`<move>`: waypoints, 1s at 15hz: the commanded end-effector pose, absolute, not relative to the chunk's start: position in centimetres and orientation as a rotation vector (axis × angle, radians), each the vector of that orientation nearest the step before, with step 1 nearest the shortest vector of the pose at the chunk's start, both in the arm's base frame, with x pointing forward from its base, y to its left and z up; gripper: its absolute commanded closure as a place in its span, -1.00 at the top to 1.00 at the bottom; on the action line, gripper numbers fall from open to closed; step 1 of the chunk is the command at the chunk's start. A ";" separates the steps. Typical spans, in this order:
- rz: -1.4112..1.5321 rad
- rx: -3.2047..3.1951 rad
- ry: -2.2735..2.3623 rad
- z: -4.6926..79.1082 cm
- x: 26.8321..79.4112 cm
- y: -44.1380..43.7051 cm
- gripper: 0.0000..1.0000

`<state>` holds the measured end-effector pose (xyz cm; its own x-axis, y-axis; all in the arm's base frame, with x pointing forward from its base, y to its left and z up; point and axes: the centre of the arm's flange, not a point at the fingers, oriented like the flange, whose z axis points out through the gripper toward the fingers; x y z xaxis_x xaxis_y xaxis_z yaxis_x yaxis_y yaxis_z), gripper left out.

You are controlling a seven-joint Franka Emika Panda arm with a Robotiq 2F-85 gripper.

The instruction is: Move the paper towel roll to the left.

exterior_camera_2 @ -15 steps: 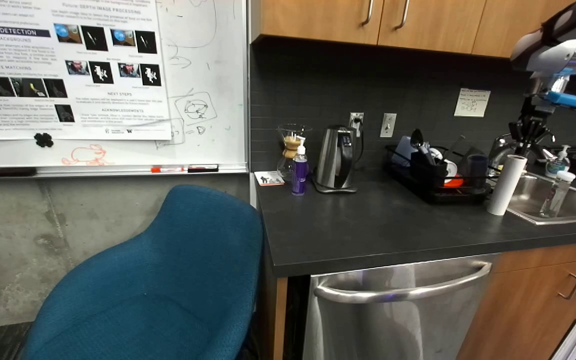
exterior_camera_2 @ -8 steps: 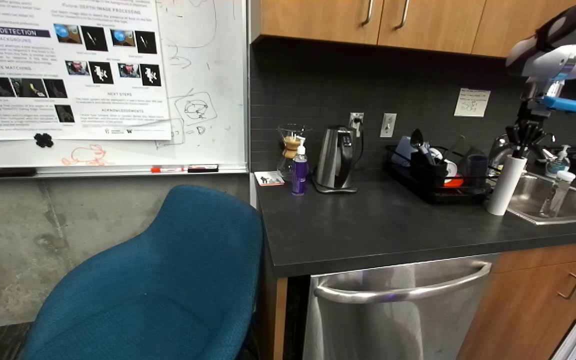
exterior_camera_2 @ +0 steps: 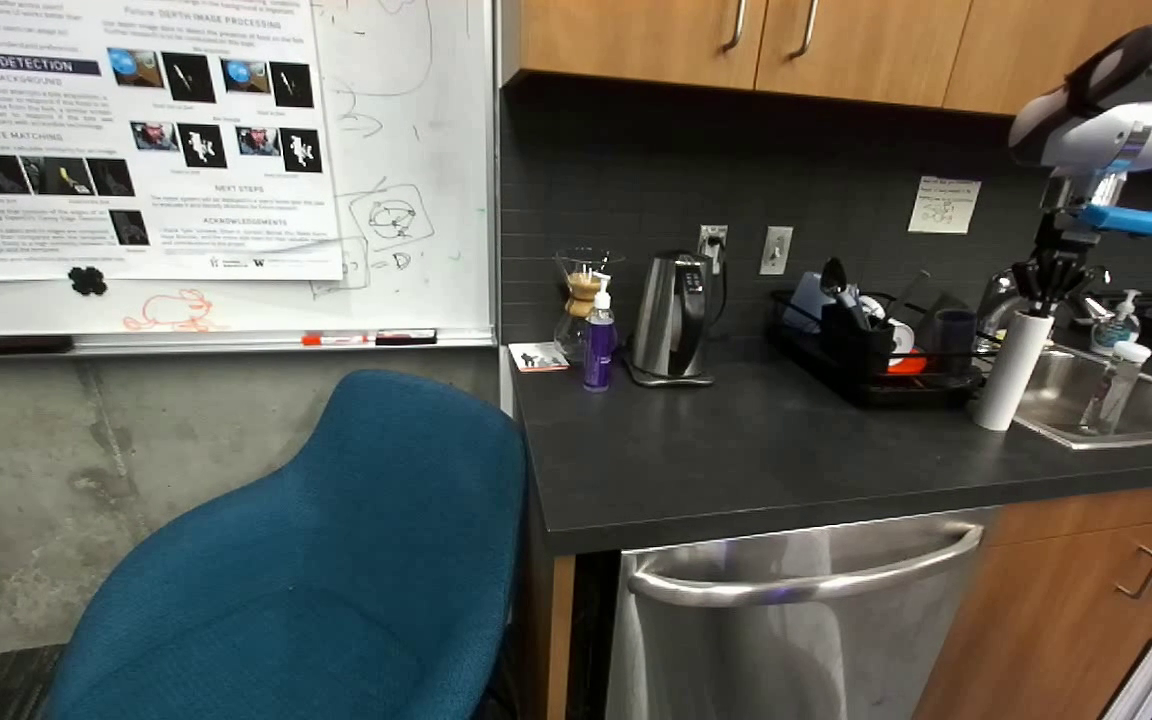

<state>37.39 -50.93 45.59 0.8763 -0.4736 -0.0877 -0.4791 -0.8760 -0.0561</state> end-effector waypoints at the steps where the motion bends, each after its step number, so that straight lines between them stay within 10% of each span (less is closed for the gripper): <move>1: 0.111 -2.984 0.745 45.4 37.3 -50.8 -1.00; 4: 0.101 -2.984 0.737 45.6 37.3 -50.7 -1.00; 6: 0.091 -2.977 0.736 45.8 37.3 -50.7 -0.46; 10: 0.060 -2.952 0.737 46.4 37.0 -50.4 -0.01; 15: 0.021 -2.963 0.720 47.3 36.7 -50.1 0.02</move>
